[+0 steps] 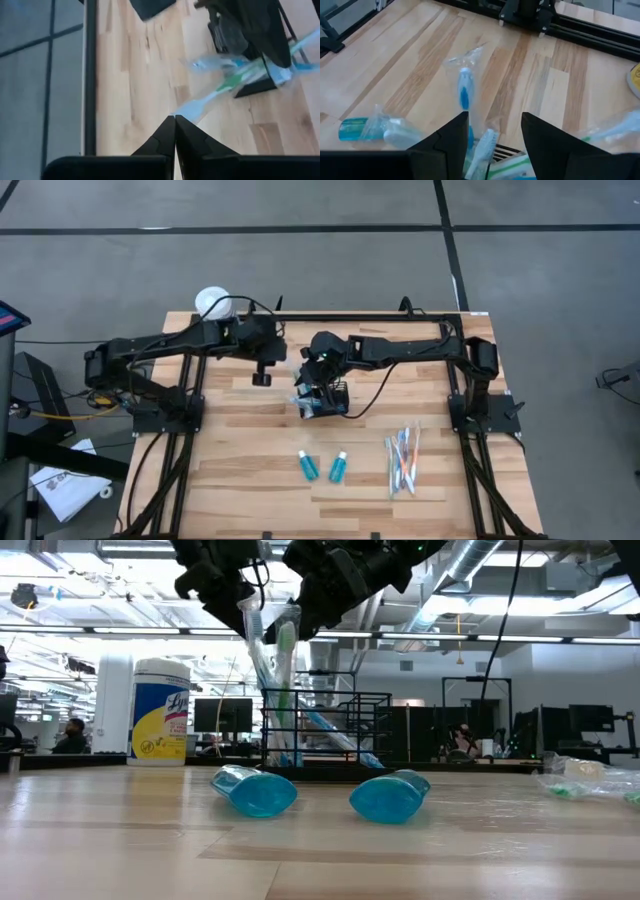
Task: Pick & Place toothbrushing station
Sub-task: Adjust toothbrushes inside the mesh
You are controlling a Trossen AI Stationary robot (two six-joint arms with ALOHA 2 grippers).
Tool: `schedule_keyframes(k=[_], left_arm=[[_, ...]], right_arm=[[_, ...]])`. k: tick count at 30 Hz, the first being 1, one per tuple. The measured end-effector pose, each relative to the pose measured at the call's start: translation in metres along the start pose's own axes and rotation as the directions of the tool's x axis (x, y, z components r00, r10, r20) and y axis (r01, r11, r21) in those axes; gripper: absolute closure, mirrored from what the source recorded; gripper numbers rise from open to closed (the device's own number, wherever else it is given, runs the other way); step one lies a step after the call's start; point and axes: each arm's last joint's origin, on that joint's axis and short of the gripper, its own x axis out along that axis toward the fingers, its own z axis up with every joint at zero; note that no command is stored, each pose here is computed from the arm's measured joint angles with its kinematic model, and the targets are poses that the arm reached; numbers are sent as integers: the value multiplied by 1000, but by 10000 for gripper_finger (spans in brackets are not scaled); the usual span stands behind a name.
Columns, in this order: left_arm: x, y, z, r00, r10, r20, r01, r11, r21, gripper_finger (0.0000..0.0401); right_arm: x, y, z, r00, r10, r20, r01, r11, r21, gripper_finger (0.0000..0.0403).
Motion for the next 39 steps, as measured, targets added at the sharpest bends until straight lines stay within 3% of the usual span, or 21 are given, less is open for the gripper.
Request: schedule_keyframes(k=[5, 16, 26, 39], left_arm=[[-9, 6, 7, 999, 23, 40, -24, 1000, 18, 401], [-8, 8, 10, 1000, -4, -19, 6, 994, 105, 401], [-24, 30, 17, 995, 95, 3, -95, 990, 103, 401], [-25, 24, 15, 1000, 27, -14, -25, 992, 122, 401]], right_arm=[[0, 0, 0, 1000, 1, -4, -1, 1000, -1, 230], [0, 0, 1, 1000, 0, 1, 0, 1000, -2, 231], [0, 2, 1, 1000, 5, -3, -5, 1000, -2, 232], [1, 3, 1, 1000, 8, -5, -8, 1000, -9, 232]])
